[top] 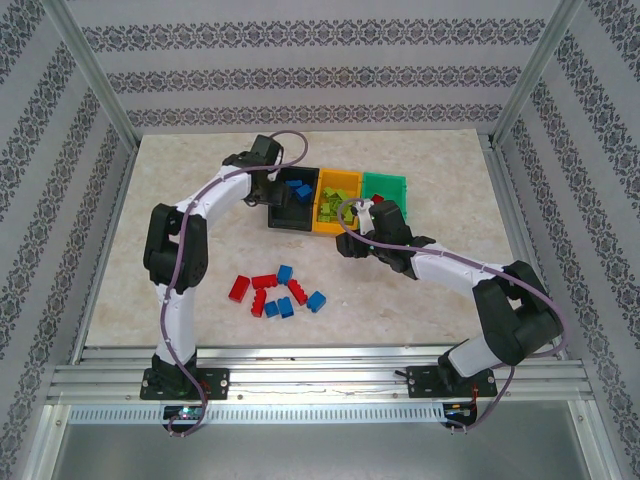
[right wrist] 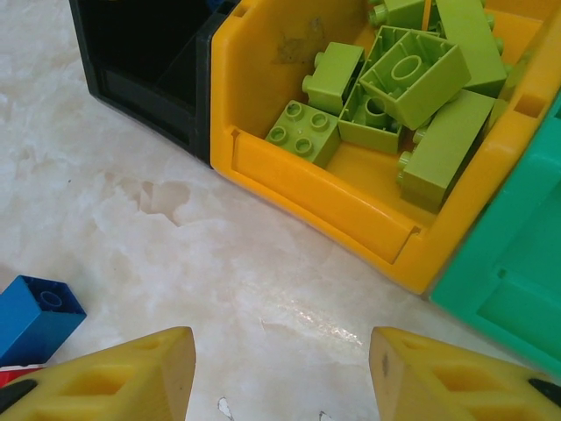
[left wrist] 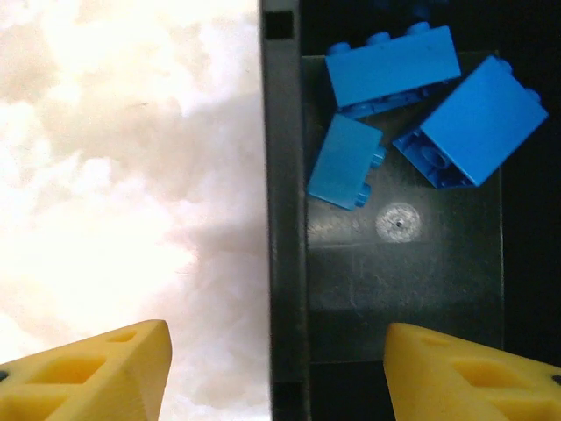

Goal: Sort the legos into containers by color
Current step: Place the lego in the container, then move the container to the center of the table, then pick up the lego from the bottom-center of the table.

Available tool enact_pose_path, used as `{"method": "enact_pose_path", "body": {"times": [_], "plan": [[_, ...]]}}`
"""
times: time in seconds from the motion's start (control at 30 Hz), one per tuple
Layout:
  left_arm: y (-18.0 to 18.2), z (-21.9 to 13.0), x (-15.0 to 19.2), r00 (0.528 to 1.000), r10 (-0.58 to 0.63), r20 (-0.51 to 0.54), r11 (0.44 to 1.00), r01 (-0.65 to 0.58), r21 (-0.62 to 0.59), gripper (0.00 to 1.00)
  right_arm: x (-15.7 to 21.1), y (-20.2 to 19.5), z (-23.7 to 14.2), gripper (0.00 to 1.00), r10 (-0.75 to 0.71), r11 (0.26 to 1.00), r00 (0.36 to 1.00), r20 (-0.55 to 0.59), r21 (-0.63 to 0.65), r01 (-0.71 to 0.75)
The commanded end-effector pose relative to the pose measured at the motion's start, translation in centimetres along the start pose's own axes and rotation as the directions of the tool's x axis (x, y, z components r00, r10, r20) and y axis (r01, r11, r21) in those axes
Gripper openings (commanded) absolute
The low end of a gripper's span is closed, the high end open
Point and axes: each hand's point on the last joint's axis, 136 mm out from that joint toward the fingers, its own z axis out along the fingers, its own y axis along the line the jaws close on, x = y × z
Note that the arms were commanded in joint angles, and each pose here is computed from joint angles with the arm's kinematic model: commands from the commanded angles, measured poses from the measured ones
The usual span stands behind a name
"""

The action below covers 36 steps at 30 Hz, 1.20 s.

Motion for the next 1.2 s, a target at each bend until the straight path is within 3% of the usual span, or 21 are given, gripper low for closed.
{"method": "enact_pose_path", "body": {"times": [0.0,0.63,0.8,0.97,1.17], "plan": [[1.6,0.7,1.8,0.997,-0.002,-0.081,0.998,-0.003,-0.061,0.65,-0.1,0.1,-0.4,0.56,0.014,1.0,1.0,0.014,-0.015,-0.014],[7.5,-4.0,10.4,0.988,-0.104,-0.11,0.973,0.078,-0.219,0.65,-0.2,0.5,-0.4,0.56,0.018,0.999,1.0,0.016,-0.035,-0.018],[7.2,-6.8,10.2,0.992,-0.108,-0.071,0.977,0.093,-0.189,0.69,-0.4,2.2,-0.9,0.56,0.0,0.995,0.999,0.041,-0.097,0.004],[6.1,-10.1,8.9,0.995,-0.096,-0.02,0.99,0.093,-0.105,0.71,0.1,4.8,-0.8,0.56,-0.023,0.983,1.0,-0.011,-0.181,0.02],[5.7,-12.4,8.4,0.998,-0.068,-0.008,0.997,0.068,-0.046,0.71,0.1,8.2,-3.6,0.57,-0.04,0.964,0.999,-0.016,-0.263,0.035]]}}
